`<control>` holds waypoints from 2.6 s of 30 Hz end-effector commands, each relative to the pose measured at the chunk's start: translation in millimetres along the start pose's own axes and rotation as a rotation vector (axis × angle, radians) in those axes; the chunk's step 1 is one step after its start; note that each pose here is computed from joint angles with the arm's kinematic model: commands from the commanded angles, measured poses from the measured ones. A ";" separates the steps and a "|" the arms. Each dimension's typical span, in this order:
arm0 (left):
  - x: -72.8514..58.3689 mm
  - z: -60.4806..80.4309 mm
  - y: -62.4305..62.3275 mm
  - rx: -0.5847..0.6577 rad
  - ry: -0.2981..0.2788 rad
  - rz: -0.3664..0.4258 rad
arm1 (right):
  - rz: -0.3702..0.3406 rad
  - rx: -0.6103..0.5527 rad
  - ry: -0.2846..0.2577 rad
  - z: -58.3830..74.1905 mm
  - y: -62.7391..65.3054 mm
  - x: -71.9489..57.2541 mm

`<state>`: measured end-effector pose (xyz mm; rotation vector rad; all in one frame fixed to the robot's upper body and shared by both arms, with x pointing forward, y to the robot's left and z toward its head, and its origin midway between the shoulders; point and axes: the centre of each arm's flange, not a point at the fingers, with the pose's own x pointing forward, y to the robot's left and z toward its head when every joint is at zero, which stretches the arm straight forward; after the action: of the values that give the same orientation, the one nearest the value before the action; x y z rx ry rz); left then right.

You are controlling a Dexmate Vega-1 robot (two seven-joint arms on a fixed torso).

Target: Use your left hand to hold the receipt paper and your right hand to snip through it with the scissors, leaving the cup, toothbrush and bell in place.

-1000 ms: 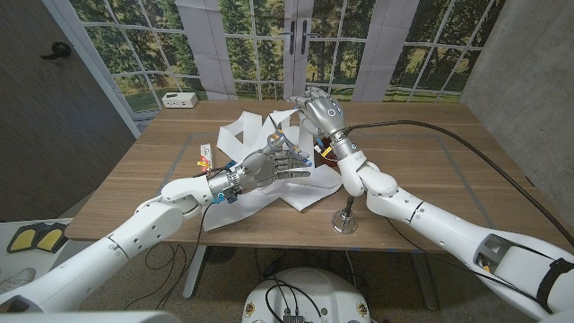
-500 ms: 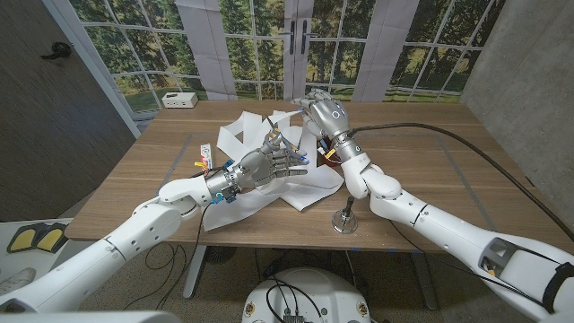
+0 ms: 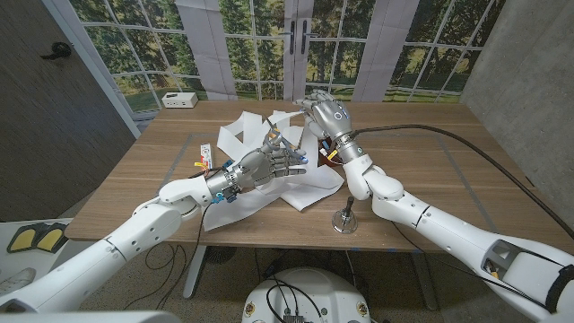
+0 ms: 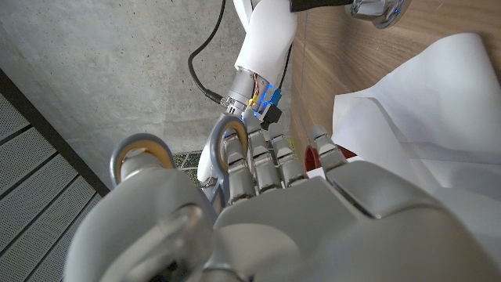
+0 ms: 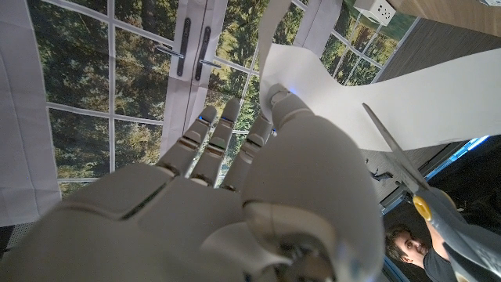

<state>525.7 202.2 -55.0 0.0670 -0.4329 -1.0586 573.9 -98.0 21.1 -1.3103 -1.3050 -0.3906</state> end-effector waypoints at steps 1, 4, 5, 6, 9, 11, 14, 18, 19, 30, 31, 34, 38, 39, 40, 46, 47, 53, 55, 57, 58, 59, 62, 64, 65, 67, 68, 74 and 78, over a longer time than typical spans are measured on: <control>0.1 -2.8 1.4 -0.011 -0.008 0.025 | -0.006 0.003 -0.002 0.0 -2.3 -2.8; 0.0 -3.0 0.9 -0.009 -0.007 0.025 | -0.007 0.003 -0.002 0.0 -2.9 -3.5; 0.0 -3.2 0.8 -0.010 -0.007 0.027 | -0.007 0.004 -0.002 0.1 -3.1 -3.8; 0.0 -3.5 0.8 -0.012 -0.007 0.028 | -0.007 0.006 -0.001 0.1 -3.3 -4.0; -0.2 -4.4 1.0 -0.015 -0.006 0.034 | -0.009 0.008 -0.004 0.4 -3.7 -4.5; -0.1 -4.9 1.2 -0.016 -0.006 0.037 | -0.011 0.010 -0.005 0.5 -4.0 -4.6; 0.3 -5.2 1.0 -0.018 -0.007 0.036 | -0.012 0.010 -0.005 0.2 -4.5 -4.7; 1.7 -6.3 0.5 -0.020 -0.006 0.037 | -0.013 0.011 -0.005 -0.9 -5.2 -5.2; 2.0 -6.6 0.4 -0.020 -0.006 0.037 | -0.014 0.011 -0.006 -0.8 -5.4 -5.4; 3.3 -7.1 0.2 -0.021 -0.002 0.037 | -0.018 0.014 -0.007 -1.0 -7.2 -7.0; 3.4 -7.1 0.2 -0.022 -0.003 0.038 | -0.018 0.015 -0.007 -1.0 -7.4 -7.2; 3.6 -7.1 0.0 -0.023 -0.001 0.036 | -0.020 0.014 -0.007 -1.0 -7.9 -7.3; 4.1 -6.1 -0.7 -0.016 0.003 0.036 | -0.023 0.014 -0.005 -1.1 -8.8 -7.1; 4.2 -5.8 -0.8 -0.016 0.003 0.035 | -0.023 0.012 -0.005 -1.1 -8.9 -7.1; 4.2 -5.5 -0.9 -0.017 0.001 0.036 | -0.024 0.011 -0.005 -1.1 -9.0 -7.0; 4.0 -5.2 -1.4 -0.018 0.000 0.035 | -0.021 0.007 -0.002 -1.6 -9.5 -6.8; 4.0 -5.4 -1.6 -0.019 -0.001 0.035 | -0.021 0.006 -0.002 -1.7 -9.4 -6.8; 4.0 -5.9 -1.6 -0.018 -0.002 0.037 | -0.020 0.003 -0.003 -1.8 -9.8 -6.1; 3.6 -5.7 -1.3 -0.019 -0.005 0.041 | -0.020 0.003 -0.002 -2.0 -9.6 -5.8; 3.1 -5.5 -1.1 -0.022 -0.007 0.044 | -0.020 0.004 -0.001 -2.0 -9.6 -5.7; 2.9 -5.5 -1.0 -0.021 -0.008 0.046 | -0.020 0.003 -0.002 -2.0 -9.6 -5.7; 2.7 -5.5 -1.0 -0.023 -0.008 0.046 | -0.020 0.003 -0.003 -2.1 -9.5 -5.7; 2.6 -6.3 -0.7 -0.028 -0.009 0.048 | -0.018 0.003 -0.002 -2.3 -9.1 -5.6; 2.7 -6.9 -0.4 -0.032 -0.011 0.048 | -0.018 0.003 -0.003 -2.3 -9.0 -5.7; 2.8 -7.0 -0.2 -0.032 -0.011 0.050 | -0.018 0.002 -0.005 -2.3 -9.0 -5.7; 2.9 -7.2 0.1 -0.034 -0.011 0.049 | -0.017 0.004 -0.004 -2.2 -8.9 -5.5; 3.0 -7.2 0.3 -0.033 -0.010 0.049 | -0.019 0.004 -0.005 -2.1 -8.9 -5.4; 3.2 -6.9 0.8 -0.036 -0.010 0.060 | -0.025 0.006 -0.009 -1.7 -9.6 -4.6; 3.2 -6.5 1.0 -0.034 -0.003 0.057 | -0.027 0.006 -0.011 -1.3 -9.7 -4.5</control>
<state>529.3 198.1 -60.0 0.0239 -0.4242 -1.0164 565.5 -105.2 21.7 -1.2965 -1.3228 -0.3999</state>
